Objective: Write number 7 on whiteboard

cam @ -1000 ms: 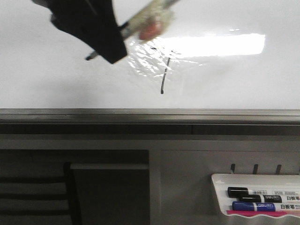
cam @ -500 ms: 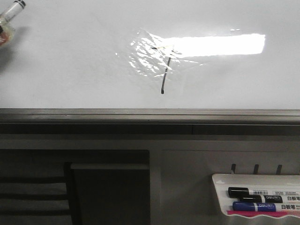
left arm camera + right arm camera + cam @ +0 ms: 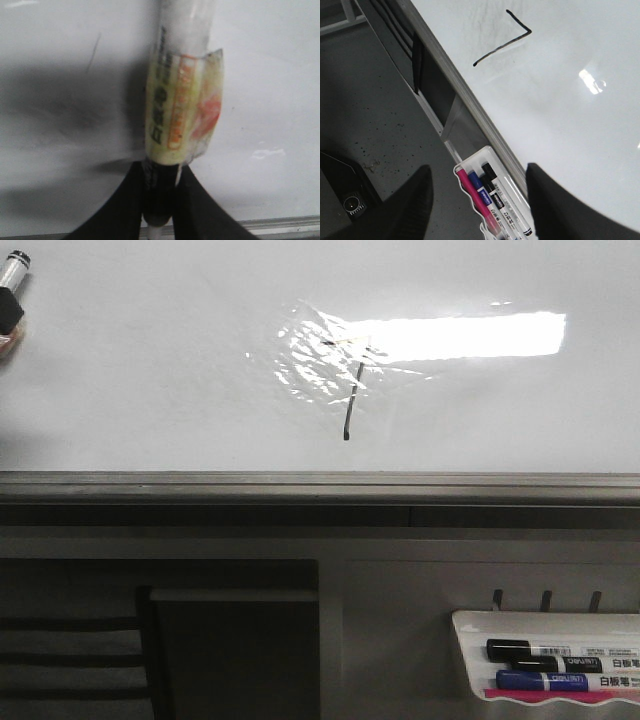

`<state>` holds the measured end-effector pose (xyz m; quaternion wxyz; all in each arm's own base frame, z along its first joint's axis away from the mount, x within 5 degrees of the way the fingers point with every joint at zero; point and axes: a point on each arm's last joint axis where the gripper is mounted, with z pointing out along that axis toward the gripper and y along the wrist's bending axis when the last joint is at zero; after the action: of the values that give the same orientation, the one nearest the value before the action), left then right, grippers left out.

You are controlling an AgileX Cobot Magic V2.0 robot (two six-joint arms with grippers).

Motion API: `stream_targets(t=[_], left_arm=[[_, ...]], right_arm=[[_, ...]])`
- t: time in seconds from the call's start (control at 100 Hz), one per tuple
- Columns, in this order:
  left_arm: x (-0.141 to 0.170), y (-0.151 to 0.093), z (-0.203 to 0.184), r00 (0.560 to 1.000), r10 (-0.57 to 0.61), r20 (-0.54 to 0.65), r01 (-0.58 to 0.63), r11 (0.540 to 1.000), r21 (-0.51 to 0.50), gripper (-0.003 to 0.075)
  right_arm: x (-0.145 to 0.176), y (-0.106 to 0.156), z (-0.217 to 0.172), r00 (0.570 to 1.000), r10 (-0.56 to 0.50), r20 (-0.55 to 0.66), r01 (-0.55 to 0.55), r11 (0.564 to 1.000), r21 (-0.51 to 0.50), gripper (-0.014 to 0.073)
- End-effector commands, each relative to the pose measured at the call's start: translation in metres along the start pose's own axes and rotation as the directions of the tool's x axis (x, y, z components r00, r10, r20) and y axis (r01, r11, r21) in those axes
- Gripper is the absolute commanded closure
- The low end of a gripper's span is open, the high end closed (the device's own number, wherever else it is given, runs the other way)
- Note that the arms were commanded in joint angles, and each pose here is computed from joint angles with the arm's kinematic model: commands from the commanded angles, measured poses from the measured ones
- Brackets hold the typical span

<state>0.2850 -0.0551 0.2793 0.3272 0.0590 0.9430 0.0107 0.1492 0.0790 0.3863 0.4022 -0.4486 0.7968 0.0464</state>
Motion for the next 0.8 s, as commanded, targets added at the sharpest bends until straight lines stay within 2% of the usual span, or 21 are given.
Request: stream_targets(t=[0.0, 0.19, 0.26, 0.38, 0.5, 0.57, 0.69, 0.79], left_arm=[[-0.010, 0.000, -0.012, 0.997, -0.024, 0.074, 0.023, 1.000, 0.016, 0.0741], [-0.011, 0.000, -0.012, 0.997, -0.026, 0.077, 0.024, 1.000, 0.018, 0.0736], [-0.011, 0.000, -0.012, 0.996, -0.024, 0.083, 0.022, 1.000, 0.020, 0.0707], [-0.013, -0.001, -0.012, 0.995, -0.024, 0.099, 0.022, 0.999, 0.023, 0.0580], [-0.012, -0.001, -0.012, 0.995, -0.020, 0.093, 0.018, 1.000, 0.021, 0.0399], [-0.012, 0.000, -0.014, 0.996, -0.015, 0.087, 0.014, 1.000, 0.018, 0.0337], [-0.011, 0.004, -0.027, 0.997, 0.002, 0.078, -0.001, 1.000, -0.010, 0.0332], [-0.009, 0.010, -0.051, 0.996, 0.014, 0.084, -0.010, 0.999, -0.043, 0.0332]], right_arm=[[-0.009, -0.006, -0.008, 0.998, 0.001, 0.071, -0.005, 0.999, 0.053, 0.0221], [-0.009, -0.006, -0.008, 0.998, 0.001, 0.071, -0.005, 0.999, 0.053, 0.0221], [-0.009, -0.006, -0.008, 0.998, 0.001, 0.071, -0.005, 0.999, 0.053, 0.0221], [-0.009, -0.006, -0.008, 0.997, 0.001, 0.072, -0.005, 0.999, 0.054, 0.0221], [-0.009, -0.006, -0.008, 0.997, 0.001, 0.072, -0.005, 0.999, 0.055, 0.0221], [-0.010, -0.006, -0.008, 0.997, 0.001, 0.075, -0.005, 0.998, 0.057, 0.0221], [-0.011, -0.007, -0.012, 0.996, 0.006, 0.087, -0.012, 0.998, 0.063, 0.0221], [-0.014, -0.007, -0.024, 0.993, 0.066, 0.100, -0.075, 0.994, 0.080, 0.0221]])
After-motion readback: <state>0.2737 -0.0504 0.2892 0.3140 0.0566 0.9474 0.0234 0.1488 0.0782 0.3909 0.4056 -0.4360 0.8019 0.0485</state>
